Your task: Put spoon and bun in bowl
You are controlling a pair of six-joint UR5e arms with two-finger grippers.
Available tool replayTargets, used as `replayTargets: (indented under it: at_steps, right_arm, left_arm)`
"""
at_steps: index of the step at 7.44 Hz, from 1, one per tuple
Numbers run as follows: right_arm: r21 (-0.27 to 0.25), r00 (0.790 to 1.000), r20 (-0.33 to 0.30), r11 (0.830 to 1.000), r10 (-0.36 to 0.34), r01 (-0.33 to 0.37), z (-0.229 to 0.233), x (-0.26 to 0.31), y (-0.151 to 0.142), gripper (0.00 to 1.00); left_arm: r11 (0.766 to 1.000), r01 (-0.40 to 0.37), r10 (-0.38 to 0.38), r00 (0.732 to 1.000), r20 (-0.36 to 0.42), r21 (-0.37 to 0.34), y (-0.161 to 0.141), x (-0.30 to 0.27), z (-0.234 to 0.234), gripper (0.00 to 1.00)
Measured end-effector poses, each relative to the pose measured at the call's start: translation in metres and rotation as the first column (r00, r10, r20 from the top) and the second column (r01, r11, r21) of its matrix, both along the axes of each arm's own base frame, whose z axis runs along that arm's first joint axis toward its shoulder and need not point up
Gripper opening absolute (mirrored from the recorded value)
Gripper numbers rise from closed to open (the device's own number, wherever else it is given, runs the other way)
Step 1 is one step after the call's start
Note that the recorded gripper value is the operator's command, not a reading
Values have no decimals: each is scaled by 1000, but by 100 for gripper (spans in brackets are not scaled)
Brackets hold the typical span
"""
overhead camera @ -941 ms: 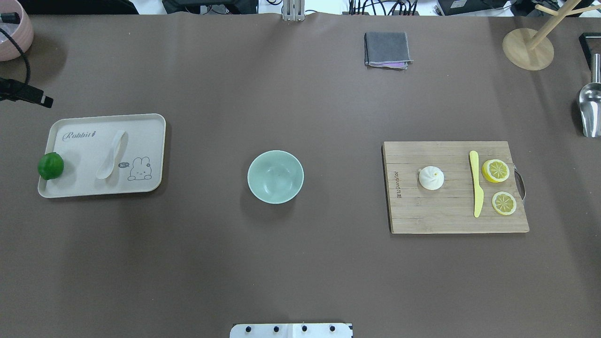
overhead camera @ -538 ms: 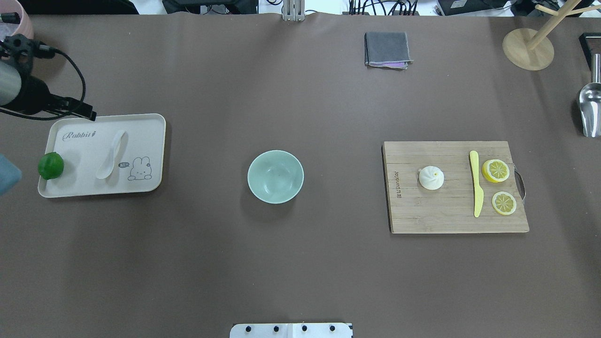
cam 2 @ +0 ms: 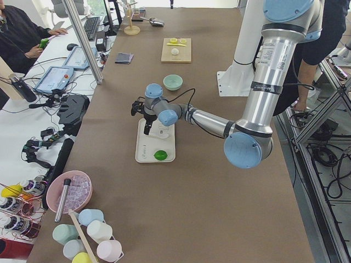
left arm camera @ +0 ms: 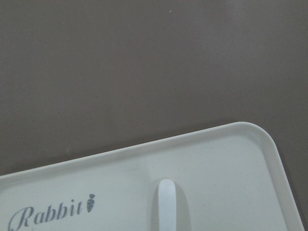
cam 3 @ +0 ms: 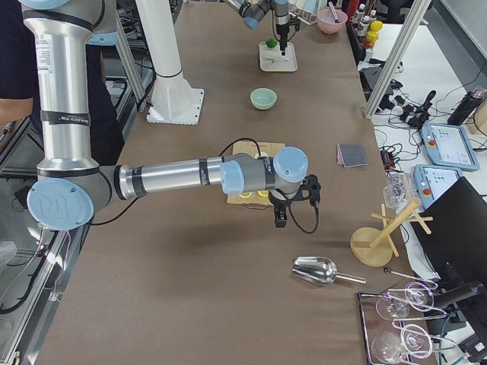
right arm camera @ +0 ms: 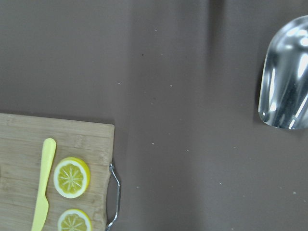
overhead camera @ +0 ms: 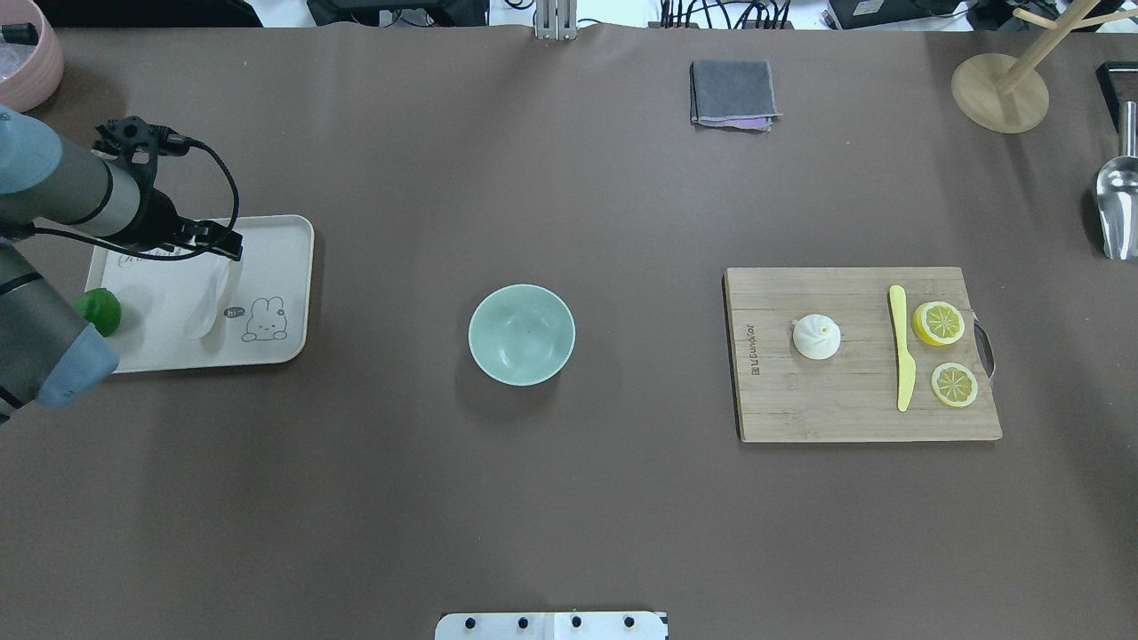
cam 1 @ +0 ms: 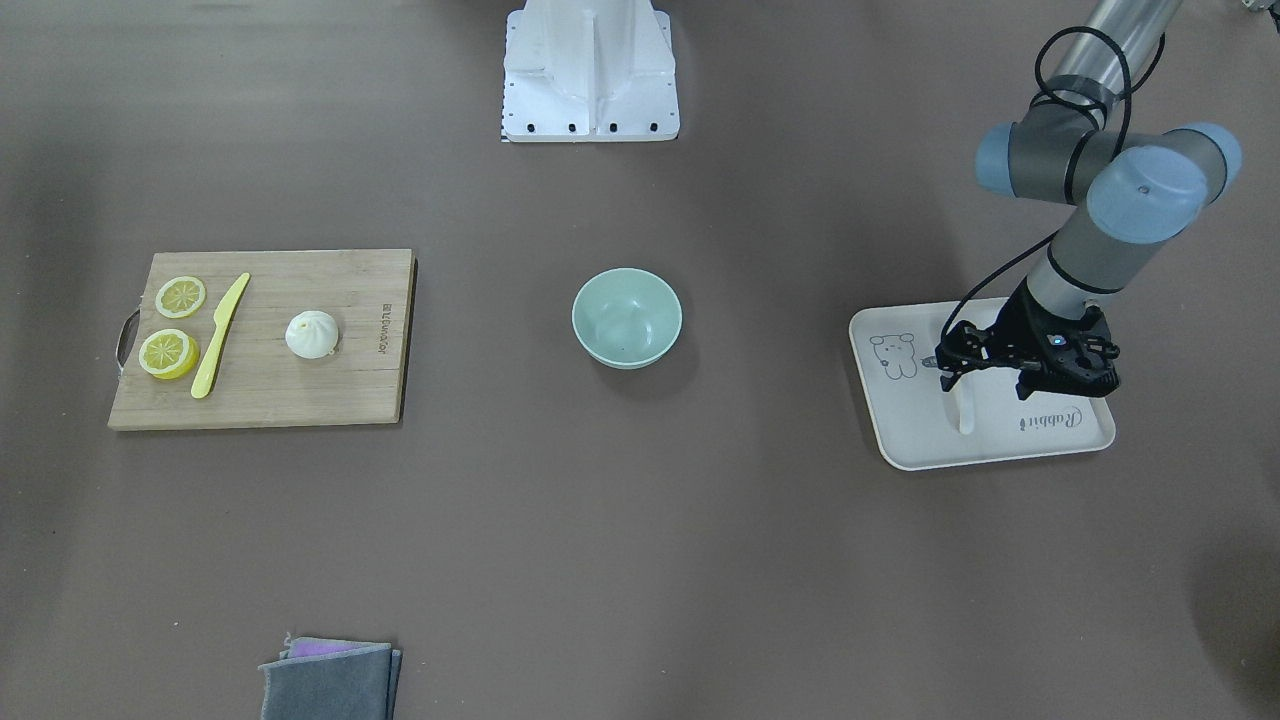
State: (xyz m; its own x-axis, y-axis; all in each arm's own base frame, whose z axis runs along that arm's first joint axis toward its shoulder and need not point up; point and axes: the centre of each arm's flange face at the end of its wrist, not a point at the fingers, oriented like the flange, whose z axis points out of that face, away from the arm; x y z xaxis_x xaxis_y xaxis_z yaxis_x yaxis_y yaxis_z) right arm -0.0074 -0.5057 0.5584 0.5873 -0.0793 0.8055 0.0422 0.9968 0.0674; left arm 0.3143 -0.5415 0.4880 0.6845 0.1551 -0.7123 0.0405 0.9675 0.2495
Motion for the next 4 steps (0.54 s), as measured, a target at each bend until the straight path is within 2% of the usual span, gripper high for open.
replayTargets:
  at_steps: [1,3,4]
  right_arm:
    - [-8,1000,0,1000,-2,2,-14,-16,-11,100]
    - [-19,1000,4,1000,-15,15,-37,-48,-26,100]
    - [-20,1000,6,1000,-20,20,-45,-58,-31,100]
  left_arm:
    - [1000,-7,7,1000,-3,3,-3,9,10,92]
    - [1000,-16,16,1000,-2,3,-3,17,25,76]
    - [1000,-17,17,1000,-1,1,-2,17,28,72]
